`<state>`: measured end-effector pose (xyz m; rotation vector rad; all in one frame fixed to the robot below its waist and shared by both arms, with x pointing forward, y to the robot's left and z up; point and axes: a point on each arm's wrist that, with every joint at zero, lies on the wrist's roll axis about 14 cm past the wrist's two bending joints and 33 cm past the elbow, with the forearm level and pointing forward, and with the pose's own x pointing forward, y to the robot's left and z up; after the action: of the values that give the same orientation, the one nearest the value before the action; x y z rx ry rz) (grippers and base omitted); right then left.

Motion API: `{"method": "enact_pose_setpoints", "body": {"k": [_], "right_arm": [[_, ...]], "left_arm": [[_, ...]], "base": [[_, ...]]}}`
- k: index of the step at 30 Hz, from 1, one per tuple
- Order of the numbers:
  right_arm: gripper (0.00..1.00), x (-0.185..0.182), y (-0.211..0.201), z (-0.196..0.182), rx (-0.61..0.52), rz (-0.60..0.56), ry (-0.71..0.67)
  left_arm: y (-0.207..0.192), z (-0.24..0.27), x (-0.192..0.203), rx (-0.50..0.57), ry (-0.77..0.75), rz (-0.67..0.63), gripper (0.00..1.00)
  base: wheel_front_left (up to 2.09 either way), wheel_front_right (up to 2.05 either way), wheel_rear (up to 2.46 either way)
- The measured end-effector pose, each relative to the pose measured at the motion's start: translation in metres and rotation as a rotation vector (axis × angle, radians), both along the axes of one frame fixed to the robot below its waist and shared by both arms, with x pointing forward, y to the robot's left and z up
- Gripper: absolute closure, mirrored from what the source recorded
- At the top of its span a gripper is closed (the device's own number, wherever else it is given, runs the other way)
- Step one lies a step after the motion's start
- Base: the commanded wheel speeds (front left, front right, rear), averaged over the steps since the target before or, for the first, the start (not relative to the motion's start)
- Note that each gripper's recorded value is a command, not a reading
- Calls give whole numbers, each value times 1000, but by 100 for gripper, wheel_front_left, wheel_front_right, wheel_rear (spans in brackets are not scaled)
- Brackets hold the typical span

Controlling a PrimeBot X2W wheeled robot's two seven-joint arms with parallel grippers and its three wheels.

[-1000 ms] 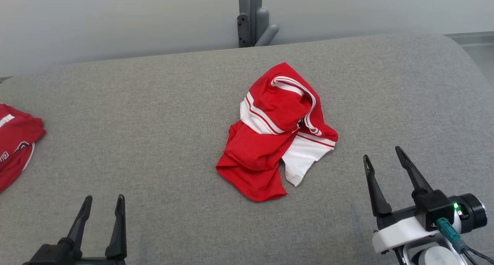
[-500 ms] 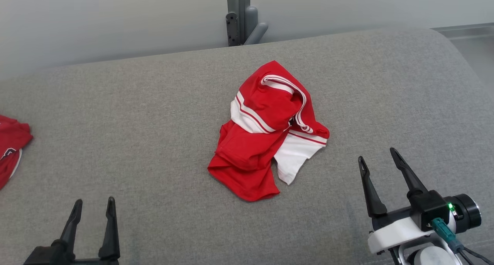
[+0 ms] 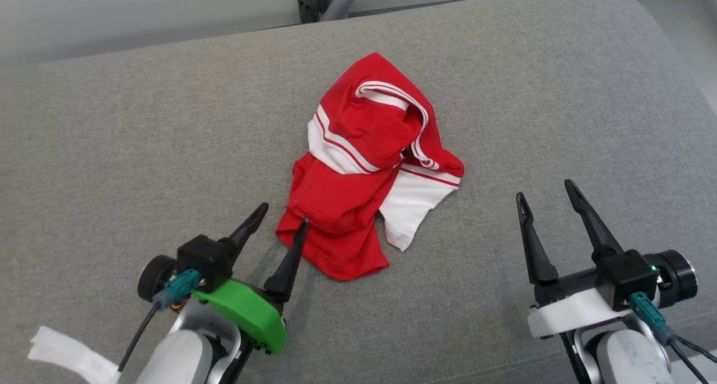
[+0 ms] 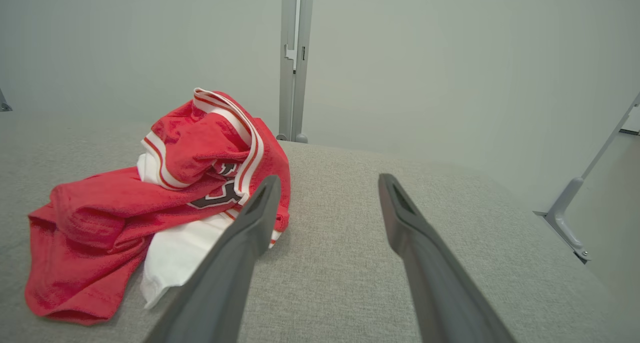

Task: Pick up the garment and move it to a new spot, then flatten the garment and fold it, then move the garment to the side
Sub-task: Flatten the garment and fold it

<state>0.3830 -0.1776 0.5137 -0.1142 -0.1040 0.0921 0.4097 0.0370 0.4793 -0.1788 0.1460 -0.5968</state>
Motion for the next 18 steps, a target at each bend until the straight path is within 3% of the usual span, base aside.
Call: {"method": "enact_pose_setpoints", "body": {"k": [8,13,14,16,17,18], "right_arm": [[0,-2,-24,-10,2,-75,34],[0,-5,-39,-12,13,-123,43],[0,-6,-41,-13,11,-130,47],[0,-8,-44,-14,14,-140,52],[0,-9,-45,-14,14,-145,52],[0,-10,-47,-14,14,-149,53]], "left_arm": [[-48,-56,-1,41,232,-161,0],[-66,-66,7,-21,304,-172,0],[-70,-68,8,-21,311,-180,44],[-70,-75,12,0,325,-178,91],[-69,-78,13,6,331,-174,100],[-68,-80,14,5,331,-165,100]], "base": [[0,0,0],[0,0,0],[0,0,0],[0,0,0],[0,0,0],[0,0,0]]}}
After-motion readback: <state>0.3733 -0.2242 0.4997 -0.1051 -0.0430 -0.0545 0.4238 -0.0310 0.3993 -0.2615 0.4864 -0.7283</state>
